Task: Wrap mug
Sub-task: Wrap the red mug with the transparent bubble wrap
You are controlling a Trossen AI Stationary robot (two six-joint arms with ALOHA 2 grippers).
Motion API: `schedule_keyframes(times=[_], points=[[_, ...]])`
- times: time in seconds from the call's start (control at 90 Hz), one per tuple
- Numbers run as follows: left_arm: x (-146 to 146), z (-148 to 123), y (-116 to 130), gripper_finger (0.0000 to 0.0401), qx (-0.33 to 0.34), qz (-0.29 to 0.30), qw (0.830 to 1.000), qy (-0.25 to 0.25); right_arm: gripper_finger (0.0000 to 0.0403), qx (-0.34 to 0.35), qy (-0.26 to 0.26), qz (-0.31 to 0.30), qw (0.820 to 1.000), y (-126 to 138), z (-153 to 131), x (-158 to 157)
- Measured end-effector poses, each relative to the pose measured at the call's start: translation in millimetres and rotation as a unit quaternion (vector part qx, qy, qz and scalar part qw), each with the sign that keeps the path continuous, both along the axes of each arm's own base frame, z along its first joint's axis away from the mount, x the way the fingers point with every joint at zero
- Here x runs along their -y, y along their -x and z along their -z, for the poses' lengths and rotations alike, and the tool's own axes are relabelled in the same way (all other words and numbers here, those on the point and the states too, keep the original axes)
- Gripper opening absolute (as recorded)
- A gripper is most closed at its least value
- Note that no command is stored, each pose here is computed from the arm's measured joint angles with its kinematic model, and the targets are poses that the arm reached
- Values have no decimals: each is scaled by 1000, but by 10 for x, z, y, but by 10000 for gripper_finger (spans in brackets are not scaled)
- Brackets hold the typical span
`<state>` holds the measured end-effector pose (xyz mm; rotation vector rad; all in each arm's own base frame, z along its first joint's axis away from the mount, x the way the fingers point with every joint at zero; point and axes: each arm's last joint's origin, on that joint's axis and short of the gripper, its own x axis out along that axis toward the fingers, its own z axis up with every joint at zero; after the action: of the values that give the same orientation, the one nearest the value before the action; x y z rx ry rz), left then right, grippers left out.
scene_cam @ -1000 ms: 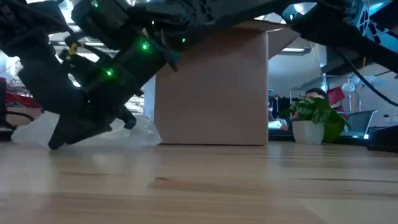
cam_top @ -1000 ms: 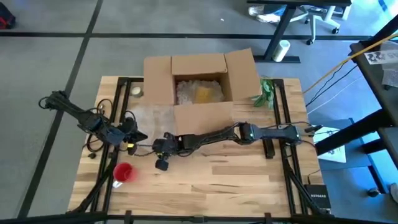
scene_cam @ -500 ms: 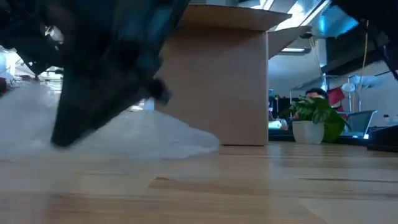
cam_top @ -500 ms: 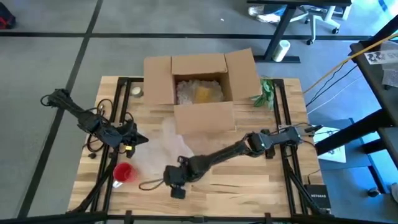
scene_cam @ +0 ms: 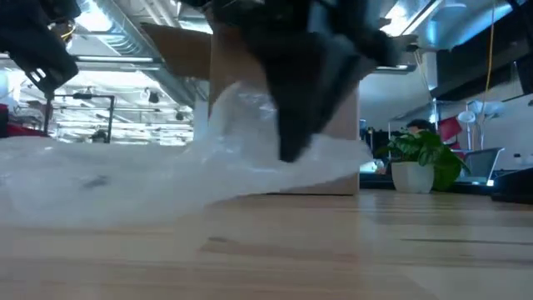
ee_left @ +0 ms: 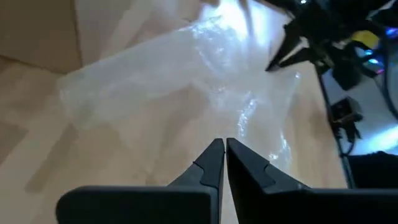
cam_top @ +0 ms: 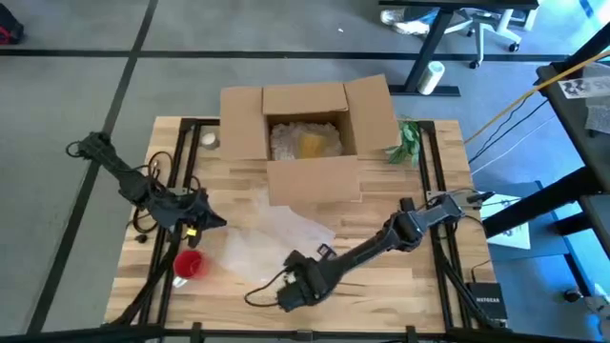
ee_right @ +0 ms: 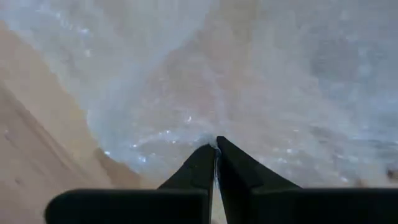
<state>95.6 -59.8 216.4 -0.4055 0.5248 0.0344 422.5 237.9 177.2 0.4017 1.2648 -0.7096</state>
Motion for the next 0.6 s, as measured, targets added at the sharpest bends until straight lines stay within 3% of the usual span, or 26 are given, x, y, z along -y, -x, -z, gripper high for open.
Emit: schedule_keyframes(times=[0.2,0.4,0.5,0.6], points=[[56,17,11,0,-8,11,1000,10,0,-18,24,80,996,365,-7,-336],[114,43,10,0,-20,21,999,14,0,52,15,190,980,645,-8,-708],[155,39,3,0,-16,31,999,18,0,116,6,221,968,683,51,-860],[199,27,-4,0,-9,43,999,23,0,164,-24,202,965,545,85,-899]])
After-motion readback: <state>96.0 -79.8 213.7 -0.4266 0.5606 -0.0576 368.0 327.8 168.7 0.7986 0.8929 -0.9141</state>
